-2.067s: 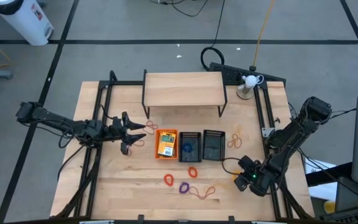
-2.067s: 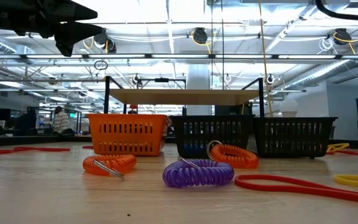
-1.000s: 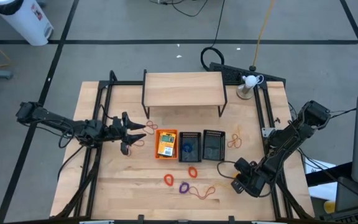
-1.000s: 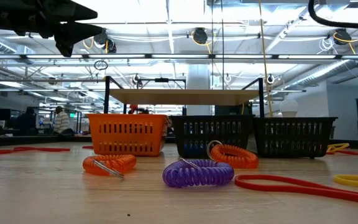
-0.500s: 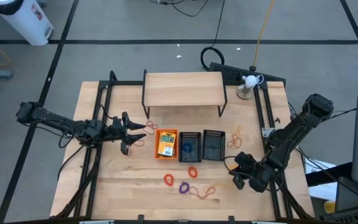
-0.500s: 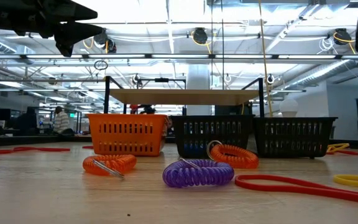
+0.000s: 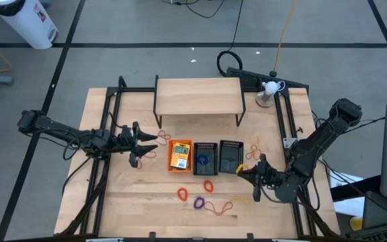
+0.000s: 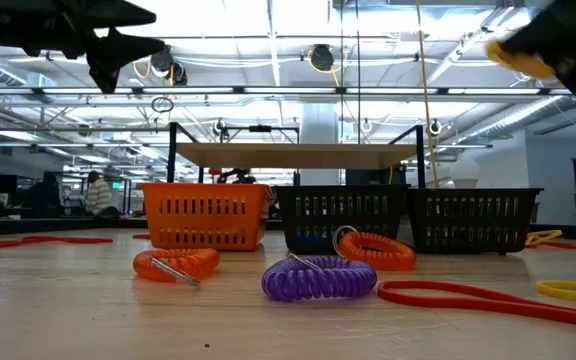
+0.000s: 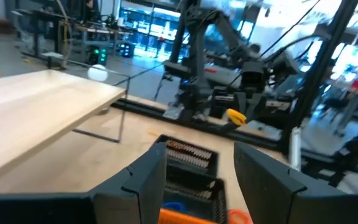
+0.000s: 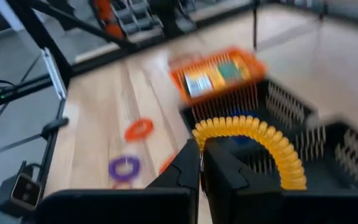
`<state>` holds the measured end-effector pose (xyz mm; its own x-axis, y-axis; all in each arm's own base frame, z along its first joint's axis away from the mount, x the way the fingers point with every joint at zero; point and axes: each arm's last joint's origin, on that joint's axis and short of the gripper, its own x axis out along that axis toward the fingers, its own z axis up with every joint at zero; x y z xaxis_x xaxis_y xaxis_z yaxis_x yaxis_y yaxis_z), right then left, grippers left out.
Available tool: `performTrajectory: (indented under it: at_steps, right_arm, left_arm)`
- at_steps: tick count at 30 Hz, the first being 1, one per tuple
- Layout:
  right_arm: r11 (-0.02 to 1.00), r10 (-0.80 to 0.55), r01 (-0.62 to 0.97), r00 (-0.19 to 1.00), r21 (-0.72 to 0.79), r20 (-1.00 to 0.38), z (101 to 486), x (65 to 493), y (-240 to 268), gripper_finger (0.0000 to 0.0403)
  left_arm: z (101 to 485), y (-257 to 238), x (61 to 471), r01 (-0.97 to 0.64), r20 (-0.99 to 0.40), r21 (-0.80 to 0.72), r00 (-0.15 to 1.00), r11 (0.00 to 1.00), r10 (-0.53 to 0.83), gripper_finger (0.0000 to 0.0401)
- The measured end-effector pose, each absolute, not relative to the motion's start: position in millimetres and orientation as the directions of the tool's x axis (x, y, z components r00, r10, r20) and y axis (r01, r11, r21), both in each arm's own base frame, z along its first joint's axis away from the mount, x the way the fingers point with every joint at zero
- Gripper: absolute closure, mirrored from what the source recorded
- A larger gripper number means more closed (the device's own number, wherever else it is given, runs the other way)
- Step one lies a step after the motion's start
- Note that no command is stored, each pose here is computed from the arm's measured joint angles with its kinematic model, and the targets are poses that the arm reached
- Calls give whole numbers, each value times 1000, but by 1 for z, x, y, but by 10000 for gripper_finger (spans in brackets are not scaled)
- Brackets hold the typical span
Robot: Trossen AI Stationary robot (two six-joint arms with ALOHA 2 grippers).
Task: Pick & Place Office Desk Supplies
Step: Put the yellow spring keychain into the left black bin
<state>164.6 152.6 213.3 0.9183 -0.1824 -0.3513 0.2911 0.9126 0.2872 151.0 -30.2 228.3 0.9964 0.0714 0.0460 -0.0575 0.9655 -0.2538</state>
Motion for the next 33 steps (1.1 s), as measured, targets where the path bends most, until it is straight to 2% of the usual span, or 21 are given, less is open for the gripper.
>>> performTrajectory:
  at_steps: [7,14,19,26,33]
  right_arm:
    - [966,-197,227,955,121,-222,234,194,137,400]
    - [972,-173,205,954,114,-247,236,218,104,400]
    - [967,-202,235,942,99,-268,234,234,74,399]
    - [975,-59,118,955,187,-291,219,262,41,400]
    - [964,65,15,955,265,-290,198,282,28,401]
  left_arm:
    - [239,-32,150,30,151,-281,988,959,13,213]
    - [244,-34,149,123,206,-259,976,958,-70,213]
    - [244,-34,149,115,204,-216,976,970,-70,213]
    - [243,-34,149,104,196,-173,978,979,-70,213]
    - [236,-34,150,96,121,-204,990,974,-72,213]
